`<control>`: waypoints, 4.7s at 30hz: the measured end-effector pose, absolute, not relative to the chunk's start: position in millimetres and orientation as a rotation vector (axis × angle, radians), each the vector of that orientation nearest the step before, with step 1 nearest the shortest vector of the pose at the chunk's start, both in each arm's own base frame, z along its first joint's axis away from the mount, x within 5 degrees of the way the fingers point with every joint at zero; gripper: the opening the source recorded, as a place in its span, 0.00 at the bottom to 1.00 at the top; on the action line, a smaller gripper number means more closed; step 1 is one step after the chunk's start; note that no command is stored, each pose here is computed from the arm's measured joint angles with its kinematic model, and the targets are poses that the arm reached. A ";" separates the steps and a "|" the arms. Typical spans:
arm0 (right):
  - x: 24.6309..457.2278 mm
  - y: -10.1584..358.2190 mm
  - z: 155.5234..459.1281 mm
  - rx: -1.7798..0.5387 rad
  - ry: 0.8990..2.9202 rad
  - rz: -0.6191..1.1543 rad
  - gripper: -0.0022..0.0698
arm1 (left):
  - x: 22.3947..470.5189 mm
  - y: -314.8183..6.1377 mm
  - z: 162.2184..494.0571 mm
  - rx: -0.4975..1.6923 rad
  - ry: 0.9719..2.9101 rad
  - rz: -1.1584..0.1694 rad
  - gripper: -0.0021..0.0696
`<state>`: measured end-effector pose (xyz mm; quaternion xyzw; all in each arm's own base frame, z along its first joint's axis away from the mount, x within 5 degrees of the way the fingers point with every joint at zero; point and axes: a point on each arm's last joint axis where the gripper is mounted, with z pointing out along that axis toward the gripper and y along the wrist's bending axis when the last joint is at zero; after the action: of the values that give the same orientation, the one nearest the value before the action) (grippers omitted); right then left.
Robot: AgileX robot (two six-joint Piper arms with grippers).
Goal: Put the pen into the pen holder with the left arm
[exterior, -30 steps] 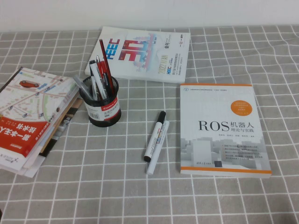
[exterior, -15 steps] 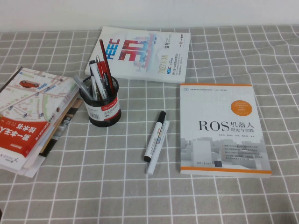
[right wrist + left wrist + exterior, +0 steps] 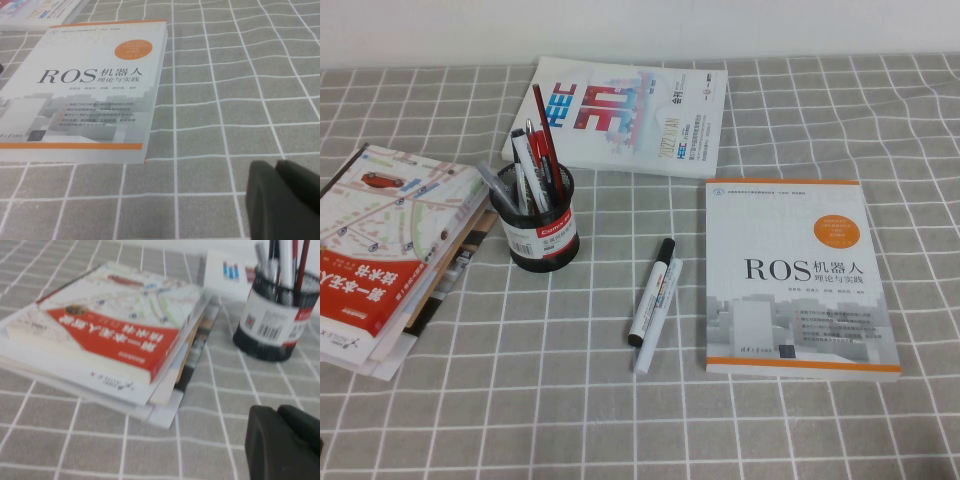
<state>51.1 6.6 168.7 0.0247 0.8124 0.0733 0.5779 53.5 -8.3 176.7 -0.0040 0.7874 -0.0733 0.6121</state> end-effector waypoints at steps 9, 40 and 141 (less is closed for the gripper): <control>51.1 6.6 168.7 0.058 1.901 0.171 0.01 | 54.2 -8.4 179.8 -0.030 1.782 -0.189 0.03; 51.1 6.6 168.7 0.058 1.901 0.171 0.01 | 86.7 -37.6 279.9 -0.068 2.139 -0.616 0.03; 51.1 6.6 168.7 0.058 1.901 0.171 0.01 | 367.3 -267.1 176.9 1.046 2.804 -0.048 0.44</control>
<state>51.1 6.6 168.7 0.0247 0.8124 0.0733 0.5779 367.3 -267.1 176.9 0.3486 0.9342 -0.0159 0.0739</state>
